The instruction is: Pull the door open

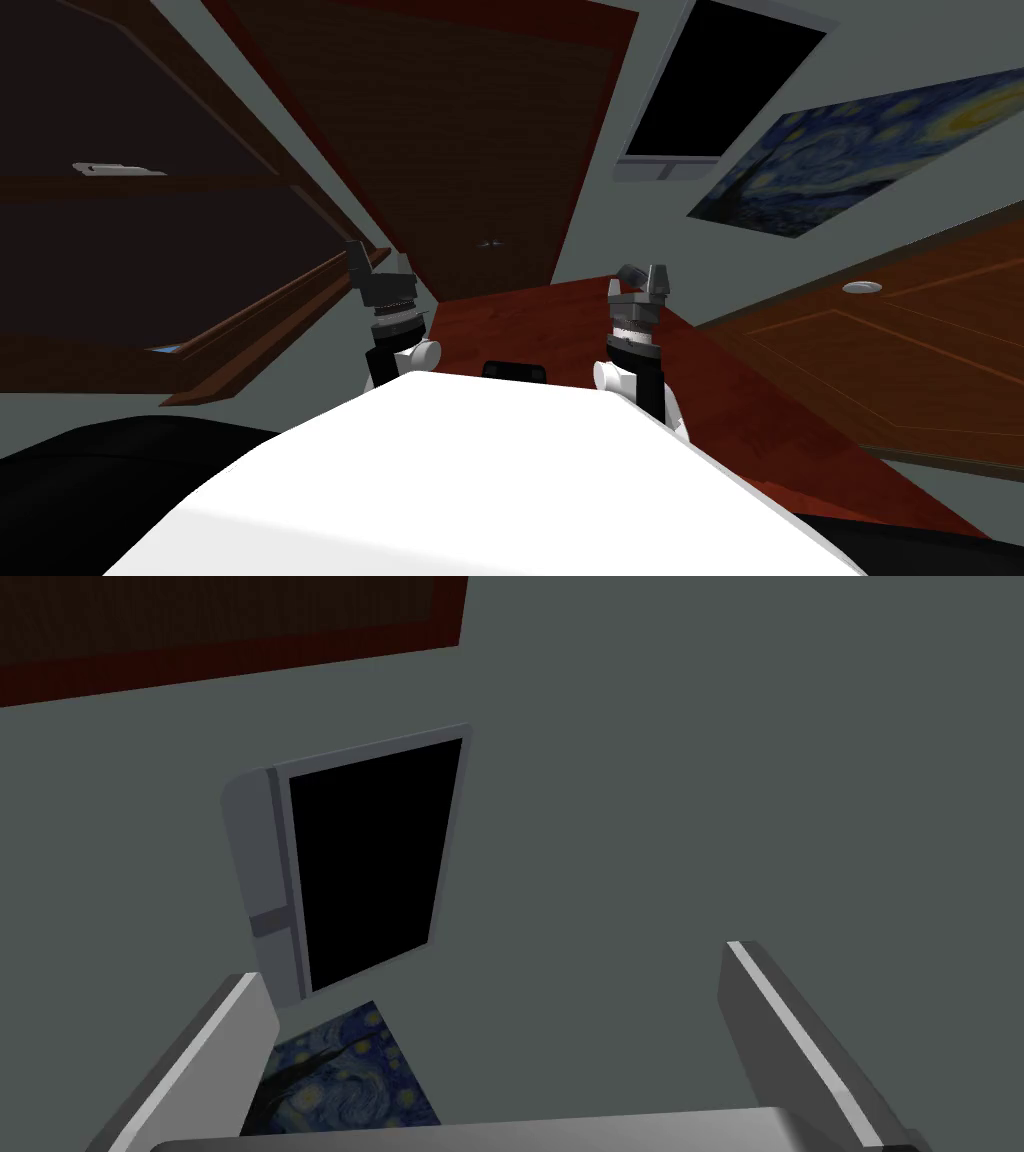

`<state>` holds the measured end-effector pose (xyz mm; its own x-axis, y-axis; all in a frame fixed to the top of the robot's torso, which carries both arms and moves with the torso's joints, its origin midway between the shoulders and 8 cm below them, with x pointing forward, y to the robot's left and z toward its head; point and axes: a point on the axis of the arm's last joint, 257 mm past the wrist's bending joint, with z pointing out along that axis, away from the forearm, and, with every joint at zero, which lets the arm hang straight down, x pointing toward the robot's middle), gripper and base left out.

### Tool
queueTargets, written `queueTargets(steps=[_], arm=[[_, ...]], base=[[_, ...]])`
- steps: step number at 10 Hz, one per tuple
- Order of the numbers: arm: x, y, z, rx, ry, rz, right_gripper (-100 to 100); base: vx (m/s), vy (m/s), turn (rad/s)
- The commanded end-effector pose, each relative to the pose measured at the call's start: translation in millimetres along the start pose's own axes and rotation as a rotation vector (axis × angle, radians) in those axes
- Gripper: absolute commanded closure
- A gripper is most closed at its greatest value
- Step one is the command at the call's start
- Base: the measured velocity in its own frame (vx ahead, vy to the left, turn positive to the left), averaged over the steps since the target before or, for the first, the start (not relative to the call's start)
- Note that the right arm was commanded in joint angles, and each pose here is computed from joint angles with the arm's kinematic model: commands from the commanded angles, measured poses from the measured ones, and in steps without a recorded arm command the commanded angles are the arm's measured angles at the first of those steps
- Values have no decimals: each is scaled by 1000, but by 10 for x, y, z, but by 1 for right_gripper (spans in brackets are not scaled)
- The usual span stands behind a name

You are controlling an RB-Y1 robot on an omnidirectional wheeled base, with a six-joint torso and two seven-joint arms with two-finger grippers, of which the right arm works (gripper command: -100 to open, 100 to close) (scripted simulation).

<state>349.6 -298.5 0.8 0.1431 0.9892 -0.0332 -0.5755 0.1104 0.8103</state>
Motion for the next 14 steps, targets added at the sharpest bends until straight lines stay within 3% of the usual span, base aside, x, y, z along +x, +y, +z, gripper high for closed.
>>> queueTargets(steps=[1,14], arm=[[6,-91,-8,11,6,-1,-100],[30,-870,-116,108,46,-9,-100]], base=[[46,27,37],[94,54,33]])
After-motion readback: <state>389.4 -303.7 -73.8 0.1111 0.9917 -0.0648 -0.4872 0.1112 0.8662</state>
